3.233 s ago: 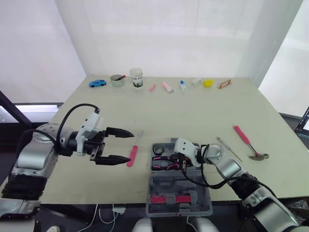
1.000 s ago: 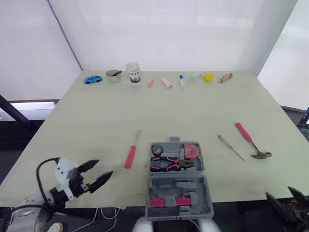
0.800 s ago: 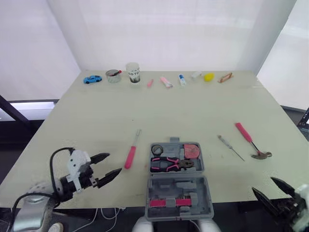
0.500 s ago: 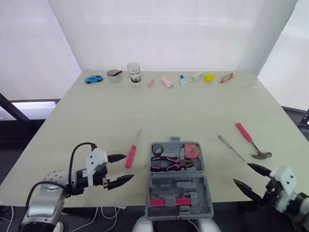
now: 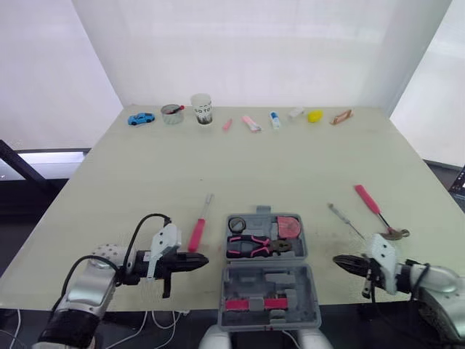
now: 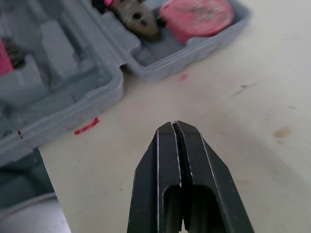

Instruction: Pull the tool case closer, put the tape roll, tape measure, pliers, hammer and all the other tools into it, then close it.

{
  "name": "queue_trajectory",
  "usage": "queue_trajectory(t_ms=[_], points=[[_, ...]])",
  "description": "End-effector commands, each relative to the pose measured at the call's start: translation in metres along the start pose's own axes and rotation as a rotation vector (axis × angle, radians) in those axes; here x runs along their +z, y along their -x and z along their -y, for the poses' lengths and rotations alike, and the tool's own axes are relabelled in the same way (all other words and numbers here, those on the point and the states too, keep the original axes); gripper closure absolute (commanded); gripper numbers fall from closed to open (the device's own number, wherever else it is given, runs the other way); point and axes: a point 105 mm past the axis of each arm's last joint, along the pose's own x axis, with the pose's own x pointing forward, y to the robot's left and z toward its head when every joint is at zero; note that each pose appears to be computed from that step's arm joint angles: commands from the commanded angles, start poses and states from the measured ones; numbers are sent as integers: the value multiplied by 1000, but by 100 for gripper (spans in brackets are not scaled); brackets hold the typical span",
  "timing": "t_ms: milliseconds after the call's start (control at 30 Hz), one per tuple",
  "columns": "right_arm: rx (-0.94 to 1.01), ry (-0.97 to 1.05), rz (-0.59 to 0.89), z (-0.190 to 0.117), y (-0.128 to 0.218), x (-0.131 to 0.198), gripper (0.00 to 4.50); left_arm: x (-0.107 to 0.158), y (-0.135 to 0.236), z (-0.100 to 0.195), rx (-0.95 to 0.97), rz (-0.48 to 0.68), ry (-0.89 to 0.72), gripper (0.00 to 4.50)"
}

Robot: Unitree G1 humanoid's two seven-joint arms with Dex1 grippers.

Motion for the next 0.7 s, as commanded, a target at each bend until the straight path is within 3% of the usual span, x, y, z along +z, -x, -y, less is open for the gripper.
queue_trajectory(t_ms=[33, 700], points=[[57, 66, -7, 2, -10, 5, 450, 0, -6, 3, -56, -31, -2, 446], [190, 160, -16, -7, -46, 15, 450, -4, -37, -3, -104, -34, -37, 446]])
